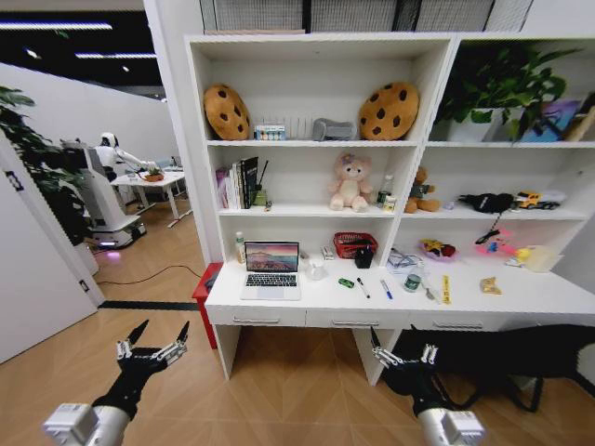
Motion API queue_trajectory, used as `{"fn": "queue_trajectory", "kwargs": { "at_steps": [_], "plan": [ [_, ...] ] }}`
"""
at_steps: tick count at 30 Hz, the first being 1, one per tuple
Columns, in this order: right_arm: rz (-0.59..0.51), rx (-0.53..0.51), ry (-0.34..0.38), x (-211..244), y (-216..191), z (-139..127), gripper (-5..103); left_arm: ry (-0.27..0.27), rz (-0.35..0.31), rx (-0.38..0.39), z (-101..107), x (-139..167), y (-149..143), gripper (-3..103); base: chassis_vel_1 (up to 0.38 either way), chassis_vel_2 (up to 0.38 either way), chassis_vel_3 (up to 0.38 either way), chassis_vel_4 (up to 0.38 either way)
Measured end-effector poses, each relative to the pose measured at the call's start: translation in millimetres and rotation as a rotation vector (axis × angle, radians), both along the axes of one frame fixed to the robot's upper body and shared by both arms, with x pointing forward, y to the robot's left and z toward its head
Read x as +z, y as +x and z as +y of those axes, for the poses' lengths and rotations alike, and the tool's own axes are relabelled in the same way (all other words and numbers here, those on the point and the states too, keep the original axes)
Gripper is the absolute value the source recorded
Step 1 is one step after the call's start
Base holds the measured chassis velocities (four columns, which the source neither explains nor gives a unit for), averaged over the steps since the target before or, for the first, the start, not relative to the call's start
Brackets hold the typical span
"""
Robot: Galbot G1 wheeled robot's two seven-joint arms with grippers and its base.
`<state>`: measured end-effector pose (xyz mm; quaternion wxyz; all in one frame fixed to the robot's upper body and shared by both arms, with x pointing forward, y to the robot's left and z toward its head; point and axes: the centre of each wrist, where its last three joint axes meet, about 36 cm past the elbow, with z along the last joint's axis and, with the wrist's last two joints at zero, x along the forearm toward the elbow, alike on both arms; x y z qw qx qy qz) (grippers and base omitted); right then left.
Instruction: Organize the objects on the table.
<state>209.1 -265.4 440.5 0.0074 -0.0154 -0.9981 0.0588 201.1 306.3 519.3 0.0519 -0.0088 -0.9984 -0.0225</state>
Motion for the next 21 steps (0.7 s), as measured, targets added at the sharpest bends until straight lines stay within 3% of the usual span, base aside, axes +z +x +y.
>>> {"fn": "queue_trajectory", "kwargs": {
  "at_steps": [11, 21],
  "plan": [
    [-0.005, -0.008, 0.005, -6.8, 0.0, -1.1, 100, 0.001, -0.004, 0.002, -0.2, 0.3, 0.8, 99, -0.016, 0.016, 0.021, -0.021],
    [-0.038, 0.006, 0.000, -9.3, 1.0, 0.2, 100, 0.001, -0.006, 0.007, -0.1, 0.6, 1.1, 99, -0.170, 0.185, 0.187, -0.178]
  ]
}}
